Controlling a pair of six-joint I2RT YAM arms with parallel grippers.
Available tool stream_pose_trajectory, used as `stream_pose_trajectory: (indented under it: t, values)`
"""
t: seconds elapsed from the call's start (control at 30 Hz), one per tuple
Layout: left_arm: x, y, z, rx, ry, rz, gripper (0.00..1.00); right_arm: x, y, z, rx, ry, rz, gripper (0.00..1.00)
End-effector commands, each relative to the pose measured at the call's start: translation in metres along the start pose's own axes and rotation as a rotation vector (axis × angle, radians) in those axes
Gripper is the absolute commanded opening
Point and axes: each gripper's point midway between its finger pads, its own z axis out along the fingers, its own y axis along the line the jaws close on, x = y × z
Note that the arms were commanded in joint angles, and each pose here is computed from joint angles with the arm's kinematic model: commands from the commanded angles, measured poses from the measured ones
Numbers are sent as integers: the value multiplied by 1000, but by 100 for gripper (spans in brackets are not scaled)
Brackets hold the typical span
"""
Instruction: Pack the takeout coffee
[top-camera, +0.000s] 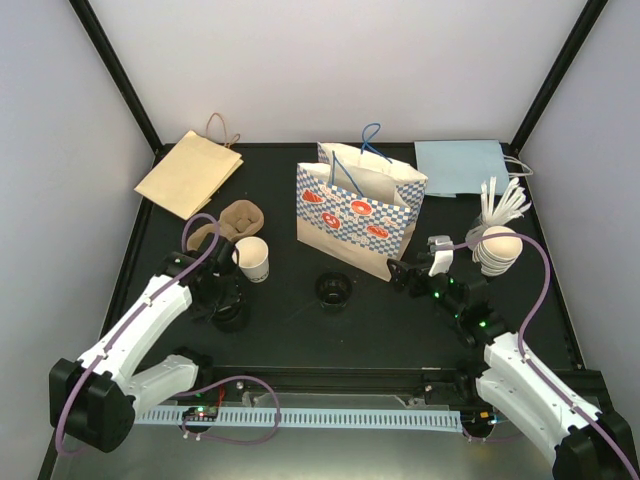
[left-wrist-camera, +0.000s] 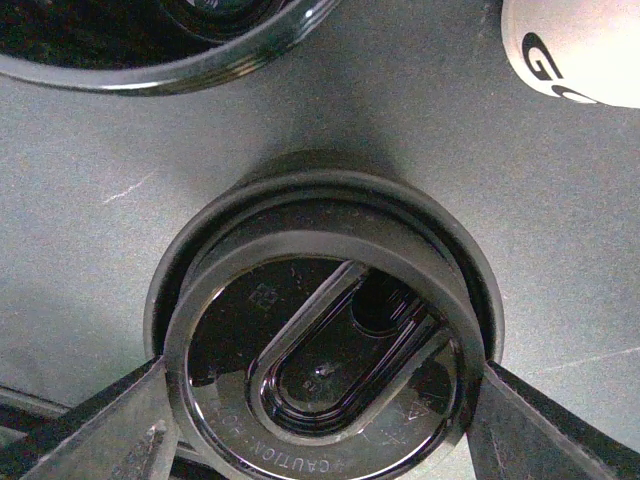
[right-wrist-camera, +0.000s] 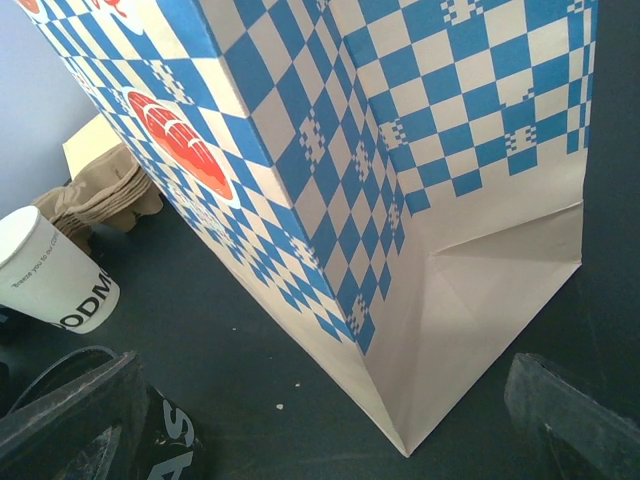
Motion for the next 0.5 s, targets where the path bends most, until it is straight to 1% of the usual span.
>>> stream_pose_trajectory:
  t: [0.0, 0.17, 0.27, 0.3, 0.37, 0.4, 0.47]
  values:
    - [-2, -3, -13, 24, 0, -19, 69, -8, 8, 0, -36, -28, -19, 100]
    - [-4, -8, -23, 60, -11, -15, 69, -8, 9, -1, -41, -28, -21, 100]
    - [1, -12, -8, 98, -6, -14, 69, -8, 9, -1, -40, -28, -21, 100]
    - [5, -14, -3, 108, 12, -14, 67, -8, 9, -1, -42, -29, -22, 100]
    - [6, -10, -7, 74, 36, -21, 63, -7, 9, -1, -43, -27, -21, 100]
    - [3, -9, -13, 64, 22, -20, 62, -8, 9, -1, -43, -28, -22, 100]
    - [-7, -4, -26, 48, -45, -22, 64, -7, 9, -1, -42, -29, -22, 100]
